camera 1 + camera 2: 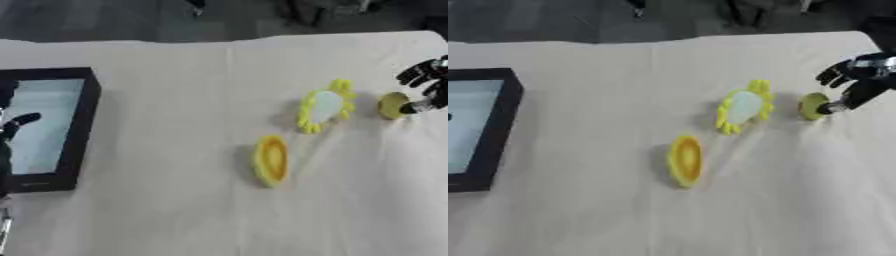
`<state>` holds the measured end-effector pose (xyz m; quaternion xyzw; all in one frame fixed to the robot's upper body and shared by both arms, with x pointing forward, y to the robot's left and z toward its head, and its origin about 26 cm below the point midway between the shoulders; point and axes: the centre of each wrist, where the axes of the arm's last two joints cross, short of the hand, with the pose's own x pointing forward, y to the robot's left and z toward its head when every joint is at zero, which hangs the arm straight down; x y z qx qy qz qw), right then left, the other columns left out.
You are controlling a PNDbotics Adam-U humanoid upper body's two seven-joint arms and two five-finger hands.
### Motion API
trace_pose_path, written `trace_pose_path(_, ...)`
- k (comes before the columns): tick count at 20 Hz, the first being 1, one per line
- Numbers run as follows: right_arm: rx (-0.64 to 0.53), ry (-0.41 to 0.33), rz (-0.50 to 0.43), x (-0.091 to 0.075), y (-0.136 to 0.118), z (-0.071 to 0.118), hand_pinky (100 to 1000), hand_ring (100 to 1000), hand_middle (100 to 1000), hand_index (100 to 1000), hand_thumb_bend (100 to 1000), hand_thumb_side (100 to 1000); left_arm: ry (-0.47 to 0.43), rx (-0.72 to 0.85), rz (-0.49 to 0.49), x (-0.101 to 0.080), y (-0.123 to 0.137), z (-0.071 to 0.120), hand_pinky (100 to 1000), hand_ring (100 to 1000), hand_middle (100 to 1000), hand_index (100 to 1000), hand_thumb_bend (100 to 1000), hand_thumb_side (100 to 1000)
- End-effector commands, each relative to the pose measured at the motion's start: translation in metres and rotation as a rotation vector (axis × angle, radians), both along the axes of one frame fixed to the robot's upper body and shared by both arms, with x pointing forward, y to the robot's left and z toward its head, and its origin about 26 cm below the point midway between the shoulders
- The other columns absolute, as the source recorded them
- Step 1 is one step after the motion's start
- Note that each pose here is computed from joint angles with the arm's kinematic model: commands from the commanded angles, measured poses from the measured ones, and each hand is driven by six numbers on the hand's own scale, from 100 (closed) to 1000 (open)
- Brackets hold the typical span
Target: Pick up the objects with one hand, pass them to the other hand, and then place them into the box on the other side of the table.
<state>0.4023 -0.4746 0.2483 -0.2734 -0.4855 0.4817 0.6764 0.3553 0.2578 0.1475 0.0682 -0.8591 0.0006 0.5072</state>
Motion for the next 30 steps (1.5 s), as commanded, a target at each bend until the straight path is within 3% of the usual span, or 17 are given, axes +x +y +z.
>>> trace_pose_path(1,-0.03,-0.041,-0.024,-0.003,-0.005,0.015,854,940,882,911,562,153,-0.031,0.007,-0.014,0.0,-0.001,0.01,720,1000,840,828,495,758)
trace_pose_path(9,-0.048,-0.031,-0.035,0.001,-0.002,0.005,849,926,860,904,553,134,-0.042,0.001,-0.016,0.0,-0.002,0.012,719,1000,839,828,495,754)
trace_pose_path(20,-0.13,-0.164,-0.137,0.006,0.0,-0.007,835,887,813,880,534,100,-0.054,-0.001,-0.028,0.0,-0.005,0.014,720,1000,839,827,497,754)
trace_pose_path(30,-0.152,-0.165,-0.162,0.007,-0.002,-0.013,831,860,776,863,522,100,-0.053,0.002,-0.033,0.0,-0.005,0.015,720,1000,839,827,495,756)
